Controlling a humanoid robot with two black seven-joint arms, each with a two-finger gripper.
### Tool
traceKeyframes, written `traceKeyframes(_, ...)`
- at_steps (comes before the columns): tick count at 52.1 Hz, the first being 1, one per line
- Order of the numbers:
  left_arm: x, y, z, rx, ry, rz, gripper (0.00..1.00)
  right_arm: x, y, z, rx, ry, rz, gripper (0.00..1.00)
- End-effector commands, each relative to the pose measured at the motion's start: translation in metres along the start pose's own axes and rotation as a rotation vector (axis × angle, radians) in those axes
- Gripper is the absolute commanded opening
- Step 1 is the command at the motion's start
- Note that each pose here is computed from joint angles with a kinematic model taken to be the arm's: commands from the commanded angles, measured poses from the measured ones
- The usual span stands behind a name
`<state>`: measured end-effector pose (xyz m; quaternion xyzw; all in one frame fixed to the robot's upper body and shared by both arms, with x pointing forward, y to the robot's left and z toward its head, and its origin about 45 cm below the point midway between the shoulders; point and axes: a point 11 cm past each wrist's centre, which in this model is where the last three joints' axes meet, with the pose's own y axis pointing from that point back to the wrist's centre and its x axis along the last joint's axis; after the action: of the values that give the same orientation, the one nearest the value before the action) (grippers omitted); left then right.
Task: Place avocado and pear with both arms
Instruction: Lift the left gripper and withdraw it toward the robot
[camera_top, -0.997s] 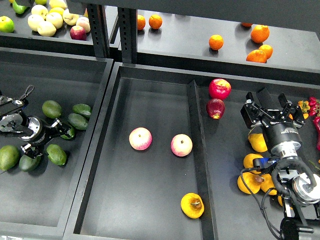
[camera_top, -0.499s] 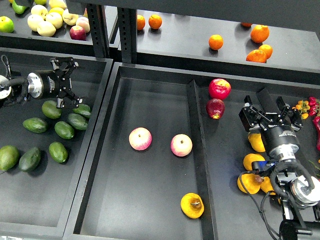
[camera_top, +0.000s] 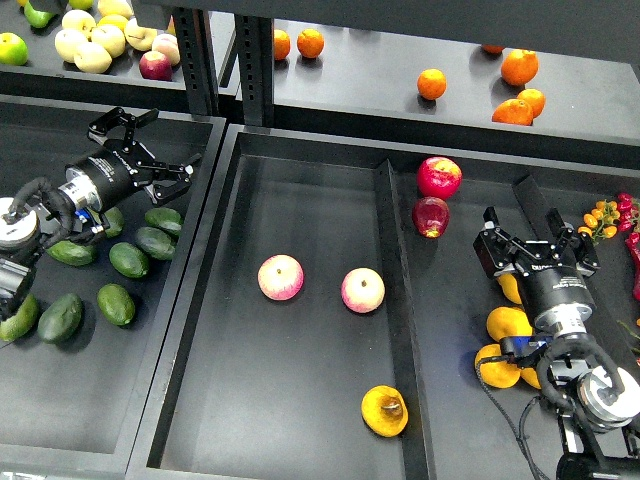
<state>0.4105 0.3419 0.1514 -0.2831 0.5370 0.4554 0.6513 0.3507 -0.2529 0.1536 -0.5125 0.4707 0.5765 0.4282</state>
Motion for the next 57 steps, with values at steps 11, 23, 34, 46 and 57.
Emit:
traceKeyframes(11,0.011,0.025,-0.054,-0.06,0.192,-0.122,0.98,0.014,0.005,0.03,-0.114,0.06,-0.001,1.0)
traceKeyframes(23,0.034,0.052,-0.116,-0.04,0.317,-0.11,0.98,0.023,0.008,0.029,-0.15,0.118,0.02,1.0)
traceKeyframes(34,0.038,0.072,-0.146,-0.037,0.377,-0.111,0.98,0.024,0.006,0.031,-0.166,0.127,0.019,1.0)
traceKeyframes(46,0.027,0.089,-0.157,-0.022,0.363,-0.141,0.98,0.002,0.0,0.018,-0.368,0.281,0.02,1.0)
traceKeyframes(57,0.037,0.105,-0.171,0.016,0.308,-0.082,0.99,-0.009,0.012,0.005,-0.668,0.558,0.117,1.0)
